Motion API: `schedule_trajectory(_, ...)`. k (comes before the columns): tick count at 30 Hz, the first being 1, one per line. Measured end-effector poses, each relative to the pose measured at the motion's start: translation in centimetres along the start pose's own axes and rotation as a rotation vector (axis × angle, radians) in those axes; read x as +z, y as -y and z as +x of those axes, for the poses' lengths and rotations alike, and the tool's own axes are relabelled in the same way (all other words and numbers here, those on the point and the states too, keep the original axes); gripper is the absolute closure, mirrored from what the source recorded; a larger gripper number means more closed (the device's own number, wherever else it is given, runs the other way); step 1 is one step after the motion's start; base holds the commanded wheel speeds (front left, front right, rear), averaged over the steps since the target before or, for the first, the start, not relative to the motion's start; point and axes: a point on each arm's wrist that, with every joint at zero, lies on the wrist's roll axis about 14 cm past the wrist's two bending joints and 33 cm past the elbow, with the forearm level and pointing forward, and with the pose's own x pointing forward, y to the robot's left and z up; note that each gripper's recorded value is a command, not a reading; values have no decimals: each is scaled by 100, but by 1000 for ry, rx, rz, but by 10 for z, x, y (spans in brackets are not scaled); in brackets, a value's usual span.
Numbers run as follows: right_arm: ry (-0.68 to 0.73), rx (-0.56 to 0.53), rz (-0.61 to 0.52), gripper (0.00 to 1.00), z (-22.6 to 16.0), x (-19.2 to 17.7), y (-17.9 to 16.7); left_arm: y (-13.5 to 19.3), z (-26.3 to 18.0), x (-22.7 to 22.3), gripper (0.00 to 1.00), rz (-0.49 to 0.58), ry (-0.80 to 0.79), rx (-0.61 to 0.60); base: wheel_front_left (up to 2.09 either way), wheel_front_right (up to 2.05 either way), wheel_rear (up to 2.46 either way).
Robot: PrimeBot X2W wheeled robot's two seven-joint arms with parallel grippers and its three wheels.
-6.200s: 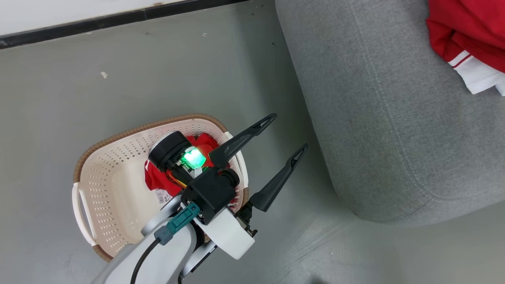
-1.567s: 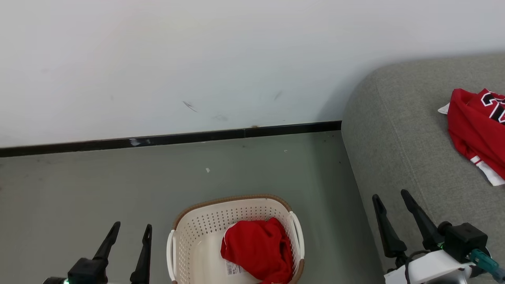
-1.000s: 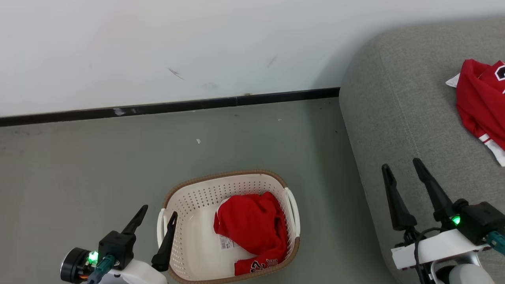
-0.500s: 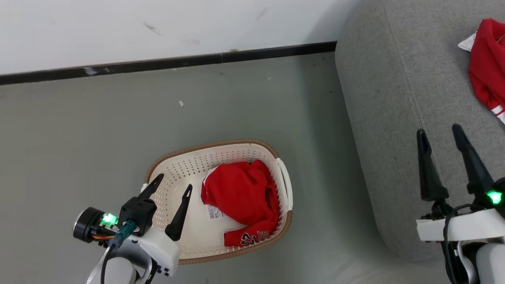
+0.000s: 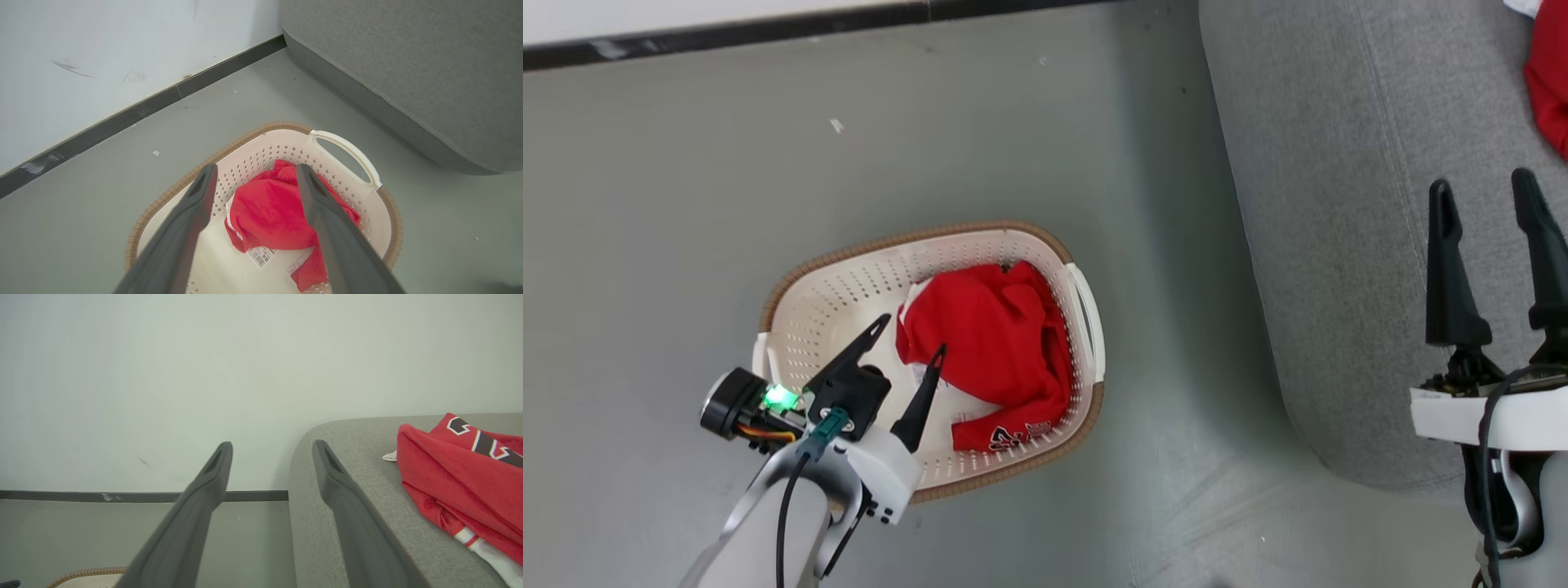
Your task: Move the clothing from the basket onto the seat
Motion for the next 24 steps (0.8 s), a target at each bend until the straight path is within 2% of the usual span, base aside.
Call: schedule_trajectory(24,-11,-23,-41,0,39,-32,12,-4,69,-89,0,-59,-181,-43,0,0,0)
